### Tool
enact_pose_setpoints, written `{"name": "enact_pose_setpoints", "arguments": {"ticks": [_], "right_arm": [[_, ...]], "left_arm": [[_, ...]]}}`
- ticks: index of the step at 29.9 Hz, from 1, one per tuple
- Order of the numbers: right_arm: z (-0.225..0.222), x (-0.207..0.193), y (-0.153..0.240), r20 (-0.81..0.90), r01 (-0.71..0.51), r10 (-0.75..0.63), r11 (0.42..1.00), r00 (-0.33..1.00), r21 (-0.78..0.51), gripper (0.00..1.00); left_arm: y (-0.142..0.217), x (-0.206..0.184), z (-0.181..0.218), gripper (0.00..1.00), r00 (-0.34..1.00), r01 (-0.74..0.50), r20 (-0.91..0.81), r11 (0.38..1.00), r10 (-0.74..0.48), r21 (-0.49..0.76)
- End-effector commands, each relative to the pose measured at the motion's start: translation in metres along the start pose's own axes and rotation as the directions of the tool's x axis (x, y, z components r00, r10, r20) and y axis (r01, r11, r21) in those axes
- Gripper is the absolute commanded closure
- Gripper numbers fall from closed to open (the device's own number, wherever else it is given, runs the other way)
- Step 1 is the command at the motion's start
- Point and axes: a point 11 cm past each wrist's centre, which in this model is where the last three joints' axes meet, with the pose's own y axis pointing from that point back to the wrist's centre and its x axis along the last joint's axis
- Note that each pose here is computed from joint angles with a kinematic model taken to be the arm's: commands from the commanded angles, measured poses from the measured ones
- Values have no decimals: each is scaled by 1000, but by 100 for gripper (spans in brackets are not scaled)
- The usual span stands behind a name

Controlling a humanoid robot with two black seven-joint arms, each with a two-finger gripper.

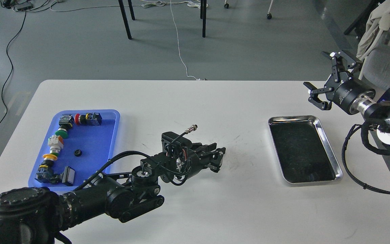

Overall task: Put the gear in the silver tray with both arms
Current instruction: 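Release the gear on the table center and withdraw the left gripper, then reach the right gripper down toward the black gear on the table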

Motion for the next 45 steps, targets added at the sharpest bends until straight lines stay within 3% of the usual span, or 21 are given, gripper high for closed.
{"name": "enact_pose_setpoints", "arguments": {"ticks": [1,10,12,18,22,24,34,45], "right_arm": [[-9,-12,-6,-77,32,-35,999,996,-43,1],[-53,-65,-38,-435,116,-185,977,881,-181,1],[-43,-86,-45,-511,141,-266,952,817,-270,1],[24,-170,-58,-687,172,-594,794,418,-583,1],[84,-196,-58,-669,31,-743,669,-3,-743,1],[105,-208,-60,-626,-11,-772,631,-109,-776,1],[124,-218,-59,-502,-104,-837,531,-216,-841,2],[129,-215,-64,-472,-139,-853,507,-224,-851,8]], "left_arm": [[0,11,3,2,995,-60,-79,998,60,1],[9,113,-4,2,832,-349,-435,934,345,72],[36,135,-44,2,771,-393,-480,906,418,158],[124,191,-127,2,528,-487,-618,804,582,341],[158,208,-154,2,412,-513,-650,752,638,413],[168,213,-159,2,405,-528,-637,737,656,423],[192,204,-164,2,370,-544,-632,710,681,446],[189,203,-160,2,361,-553,-644,711,675,435]]}}
